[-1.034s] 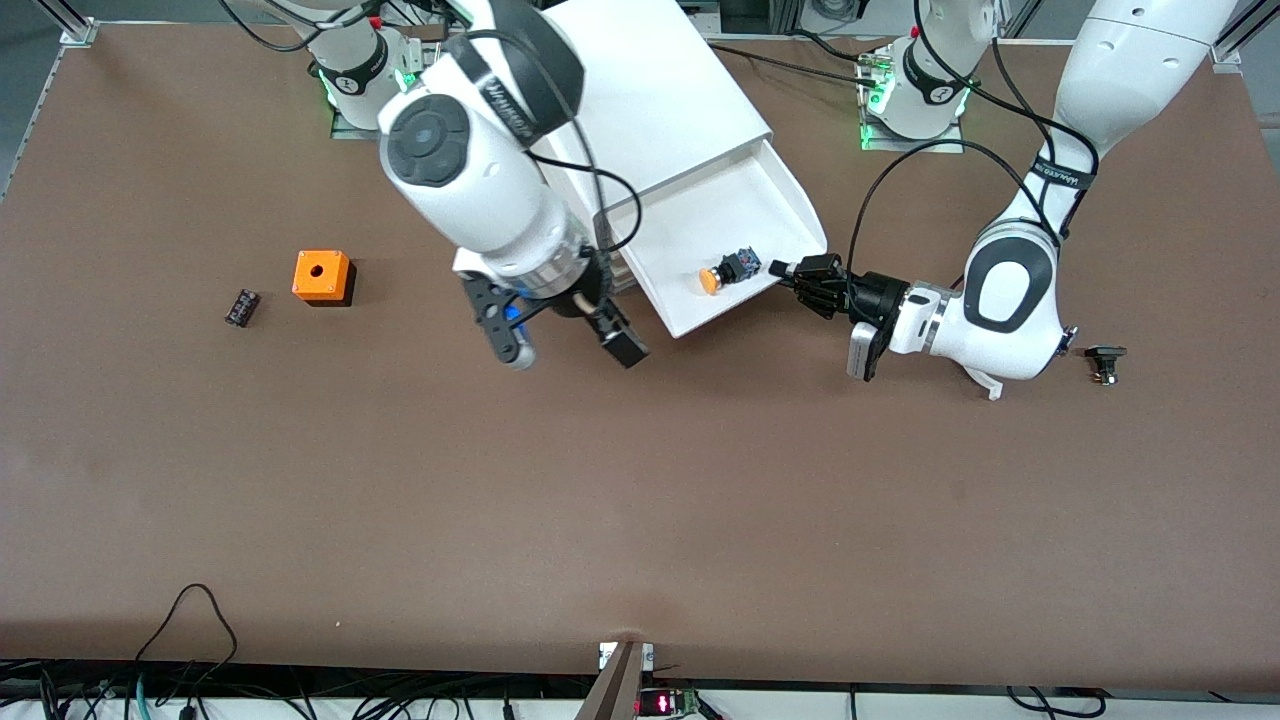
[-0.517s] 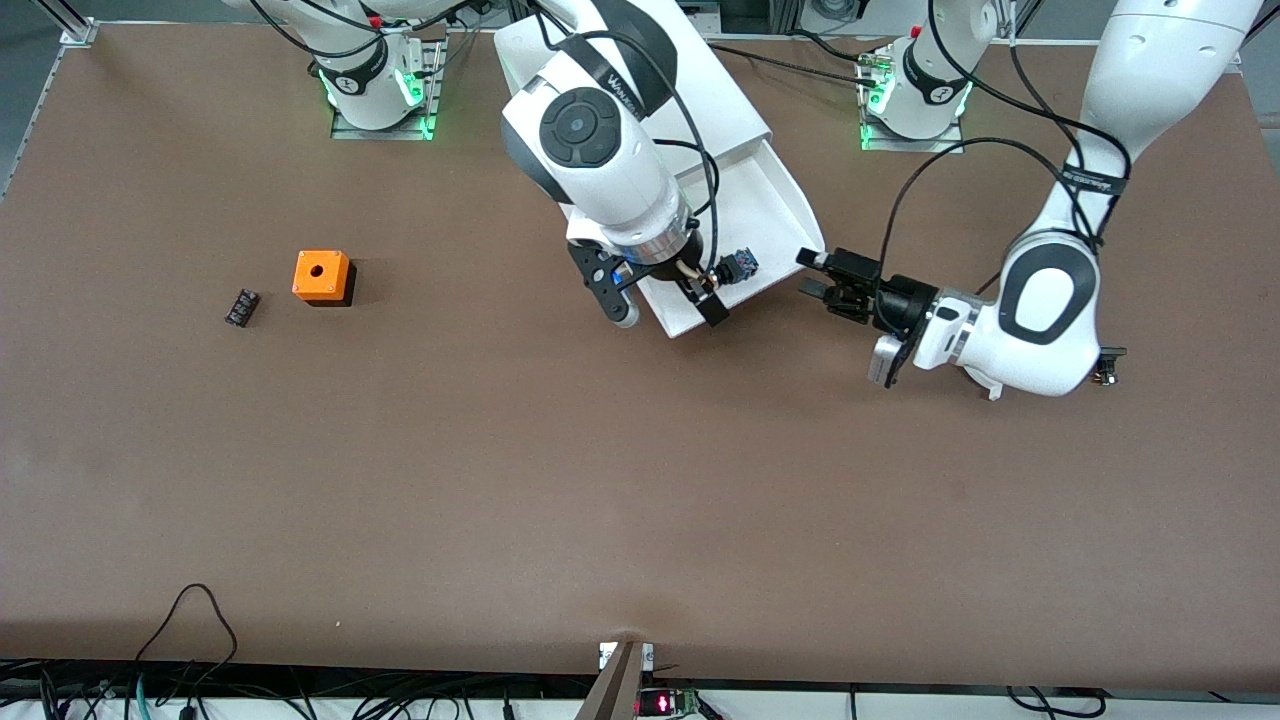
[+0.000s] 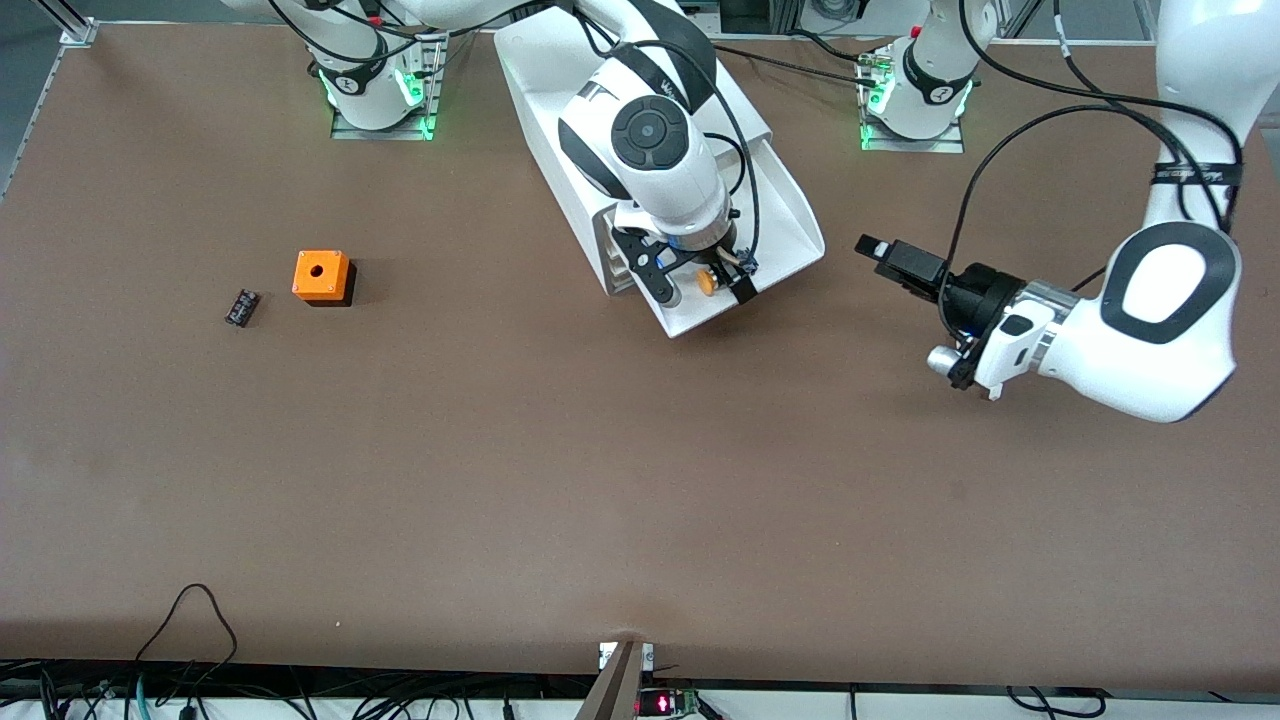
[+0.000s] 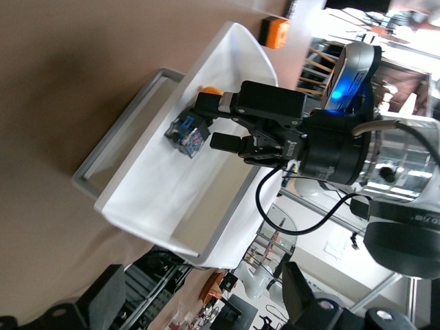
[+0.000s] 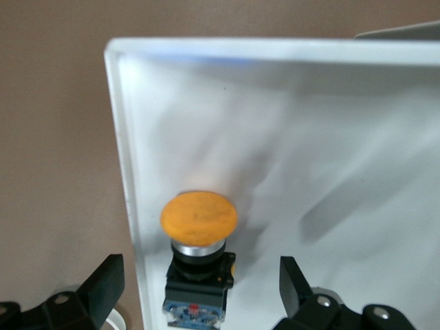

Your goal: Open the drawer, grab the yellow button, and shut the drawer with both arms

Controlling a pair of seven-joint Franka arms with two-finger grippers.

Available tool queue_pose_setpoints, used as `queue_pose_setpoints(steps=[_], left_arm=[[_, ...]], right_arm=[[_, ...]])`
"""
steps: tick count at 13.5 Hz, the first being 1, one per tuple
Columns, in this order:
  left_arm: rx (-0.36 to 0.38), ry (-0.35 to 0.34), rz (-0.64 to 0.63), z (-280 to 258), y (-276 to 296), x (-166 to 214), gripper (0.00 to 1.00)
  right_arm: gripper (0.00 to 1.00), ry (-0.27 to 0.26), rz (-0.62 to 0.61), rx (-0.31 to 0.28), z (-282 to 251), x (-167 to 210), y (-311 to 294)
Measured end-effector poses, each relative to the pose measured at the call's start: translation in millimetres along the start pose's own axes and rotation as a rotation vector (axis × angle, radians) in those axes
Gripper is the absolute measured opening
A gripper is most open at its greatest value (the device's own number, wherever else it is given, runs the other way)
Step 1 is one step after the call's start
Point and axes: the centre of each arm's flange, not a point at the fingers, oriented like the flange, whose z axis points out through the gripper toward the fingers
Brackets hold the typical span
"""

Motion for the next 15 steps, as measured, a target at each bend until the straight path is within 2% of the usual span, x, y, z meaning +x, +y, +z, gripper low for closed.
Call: queue_pose_setpoints(steps=[2, 3, 5, 7, 8, 10, 11, 13, 15], left_arm=[[0.104, 0.033, -0.091, -18.8, 12.5, -8.1, 1.0], [0.181, 0.053, -0.135, -25.2, 15.2, -11.8, 1.0], [0.339, 0.098, -0.194, -34.0, 16.1, -17.7, 1.0], [0.449, 0.164, -0.222, -43.6, 16.6, -19.9, 1.0], [0.527, 0.193, -0.236, -47.4, 14.5, -19.6, 1.0], [0.721, 0.242, -0.236, -46.3, 18.0, -11.4, 1.0], [0.78, 0.254, -0.22, -40.3, 27.3, -6.7, 1.0], [0.834, 0.269, -0.2, -32.9, 41.5, -1.8, 1.0], [0.841, 0.274, -0.206, -37.4, 37.4, -0.1, 1.0]], right_arm=[[0.99, 0.0, 0.004, -0.002, 4.6, 0.1, -0.9], [0.96, 0.0, 0.004, 0.0, 4.4, 0.4, -1.8], [0.69, -0.002, 0.003, 0.01, 0.0, -0.5, -4.0], [0.48, -0.004, 0.003, 0.019, -4.5, -0.8, -5.8], [0.41, -0.004, 0.005, 0.02, -5.2, -0.6, -6.1], [0.41, -0.003, 0.007, 0.021, -6.0, 1.0, -6.9], [0.41, -0.003, 0.009, 0.022, -6.7, 2.4, -7.5], [0.41, -0.002, 0.024, 0.031, -18.0, 11.6, -13.4], [0.41, -0.033, 0.067, 0.053, -44.9, 32.3, -25.8]])
